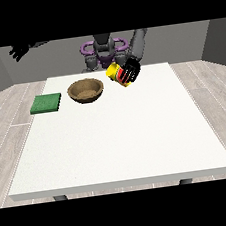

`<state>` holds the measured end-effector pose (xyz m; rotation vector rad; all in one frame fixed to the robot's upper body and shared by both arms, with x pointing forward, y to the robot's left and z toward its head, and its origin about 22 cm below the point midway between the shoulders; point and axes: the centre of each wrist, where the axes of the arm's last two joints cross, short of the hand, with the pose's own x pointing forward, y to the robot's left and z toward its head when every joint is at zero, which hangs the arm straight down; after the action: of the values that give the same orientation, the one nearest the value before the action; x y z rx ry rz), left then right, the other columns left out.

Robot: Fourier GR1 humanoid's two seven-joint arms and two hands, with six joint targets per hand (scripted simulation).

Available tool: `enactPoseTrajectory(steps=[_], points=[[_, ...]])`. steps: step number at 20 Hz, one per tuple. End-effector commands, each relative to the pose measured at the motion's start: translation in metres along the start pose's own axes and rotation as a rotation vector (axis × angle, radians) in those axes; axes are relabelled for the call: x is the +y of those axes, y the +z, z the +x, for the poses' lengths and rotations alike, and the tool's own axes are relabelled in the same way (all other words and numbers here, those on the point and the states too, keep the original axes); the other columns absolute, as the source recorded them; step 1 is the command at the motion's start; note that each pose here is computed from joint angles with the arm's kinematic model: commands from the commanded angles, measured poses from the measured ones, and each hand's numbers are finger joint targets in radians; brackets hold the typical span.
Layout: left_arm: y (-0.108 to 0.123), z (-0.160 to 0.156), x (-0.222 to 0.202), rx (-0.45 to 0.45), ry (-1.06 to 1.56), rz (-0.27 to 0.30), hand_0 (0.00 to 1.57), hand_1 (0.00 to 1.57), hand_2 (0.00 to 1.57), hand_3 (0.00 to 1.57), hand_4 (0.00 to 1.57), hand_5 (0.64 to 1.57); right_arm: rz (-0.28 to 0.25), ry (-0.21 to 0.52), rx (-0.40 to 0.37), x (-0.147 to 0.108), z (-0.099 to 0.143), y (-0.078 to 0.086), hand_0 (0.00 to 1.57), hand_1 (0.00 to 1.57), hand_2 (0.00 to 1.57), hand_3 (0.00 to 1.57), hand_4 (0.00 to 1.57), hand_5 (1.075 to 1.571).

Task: Pick the cup and pour the ball into the bowl, then pick the bowl and place it on the pad

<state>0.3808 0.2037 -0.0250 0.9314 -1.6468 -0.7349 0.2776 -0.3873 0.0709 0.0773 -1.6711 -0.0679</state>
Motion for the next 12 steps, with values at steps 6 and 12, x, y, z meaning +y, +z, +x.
enactPoseTrajectory(steps=[6,12], points=[[-0.016,0.095,-0.036,-0.052,-0.299,-0.091,1.36,1.36,1.57,1.57,1.44,1.545,-0.027,-0.042,0.067,-0.055,-0.022,0.022,0.00,0.00,0.00,0.00,0.68,1.559],[-0.028,0.141,-0.036,-0.081,-0.561,-0.100,1.35,1.35,1.57,1.57,1.36,1.563,-0.019,-0.028,0.111,-0.030,-0.045,0.013,0.00,0.00,0.00,0.13,0.69,1.554]])
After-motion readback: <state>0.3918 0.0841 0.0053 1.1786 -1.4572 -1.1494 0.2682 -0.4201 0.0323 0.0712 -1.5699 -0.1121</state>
